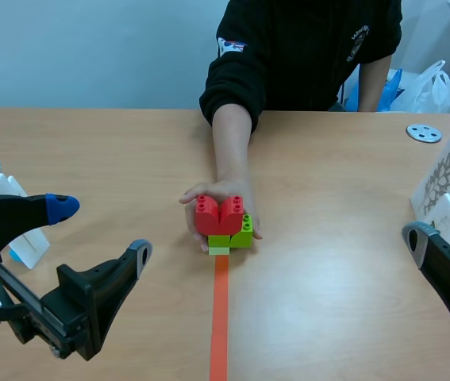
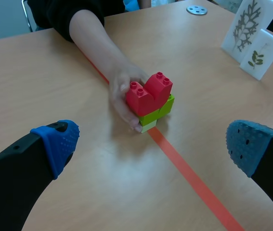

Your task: Sort the leaf by its shape. The table is split by an orange tape line. A compound leaf with several leaflets goes to the left side, a simple leaf with one blade goes to the right side. Return to the home posture when a red brick is placed on the table.

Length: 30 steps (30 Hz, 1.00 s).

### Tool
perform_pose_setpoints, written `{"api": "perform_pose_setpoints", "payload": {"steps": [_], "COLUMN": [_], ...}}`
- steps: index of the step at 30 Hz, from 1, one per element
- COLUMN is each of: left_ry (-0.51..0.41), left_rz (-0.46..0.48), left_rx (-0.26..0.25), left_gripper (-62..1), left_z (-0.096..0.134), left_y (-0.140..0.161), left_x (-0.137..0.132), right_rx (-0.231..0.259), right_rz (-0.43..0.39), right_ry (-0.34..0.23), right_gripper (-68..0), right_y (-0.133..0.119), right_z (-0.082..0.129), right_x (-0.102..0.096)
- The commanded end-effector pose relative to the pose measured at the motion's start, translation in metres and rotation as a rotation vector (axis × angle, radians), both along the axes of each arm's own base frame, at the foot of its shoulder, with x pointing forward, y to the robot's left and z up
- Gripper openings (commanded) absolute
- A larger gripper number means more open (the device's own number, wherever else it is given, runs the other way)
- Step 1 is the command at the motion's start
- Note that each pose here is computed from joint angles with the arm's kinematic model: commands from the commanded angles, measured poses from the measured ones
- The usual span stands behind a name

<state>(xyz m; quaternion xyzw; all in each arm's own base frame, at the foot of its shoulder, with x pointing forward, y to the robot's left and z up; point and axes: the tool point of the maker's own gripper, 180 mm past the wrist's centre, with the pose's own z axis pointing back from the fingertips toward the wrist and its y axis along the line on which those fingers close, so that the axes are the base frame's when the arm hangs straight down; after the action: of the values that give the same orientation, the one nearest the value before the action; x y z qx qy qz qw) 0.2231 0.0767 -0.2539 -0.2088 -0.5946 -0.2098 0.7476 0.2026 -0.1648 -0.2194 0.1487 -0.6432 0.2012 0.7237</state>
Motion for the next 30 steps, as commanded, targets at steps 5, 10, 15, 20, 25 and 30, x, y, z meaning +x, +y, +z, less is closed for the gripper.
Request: {"api": "perform_pose_setpoints", "payload": {"steps": [5,10,15,20,25,30], "left_ry": [-0.017,-0.027,-0.029,-0.03,-0.047,-0.064], "left_rz": [0.003,0.003,0.004,0.004,0.005,0.004], "left_rx": [-0.025,-0.033,-0.034,-0.035,-0.046,-0.059], "left_gripper": [1.4,1.4,1.4,1.4,1.4,1.4], "left_z": [0.006,0.008,0.009,0.009,0.012,0.016], "left_y": [-0.001,-0.001,-0.001,-0.001,-0.001,-0.001], "left_x": [0.0,0.0,0.0,0.0,0.001,0.001], "right_rx": [0.017,0.017,0.018,0.018,0.018,0.018], "right_rz": [0.002,0.002,0.002,0.002,0.002,0.002], "right_ry": [-0.03,-0.03,-0.031,-0.031,-0.031,-0.031], "right_gripper": [0.4,0.4,0.4,0.4,0.4,0.4], "right_y": [0.002,0.002,0.002,0.002,0.002,0.002], "right_z": [0.009,0.009,0.009,0.009,0.009,0.009], "right_x": [0.002,0.002,0.002,0.002,0.002,0.002]}}
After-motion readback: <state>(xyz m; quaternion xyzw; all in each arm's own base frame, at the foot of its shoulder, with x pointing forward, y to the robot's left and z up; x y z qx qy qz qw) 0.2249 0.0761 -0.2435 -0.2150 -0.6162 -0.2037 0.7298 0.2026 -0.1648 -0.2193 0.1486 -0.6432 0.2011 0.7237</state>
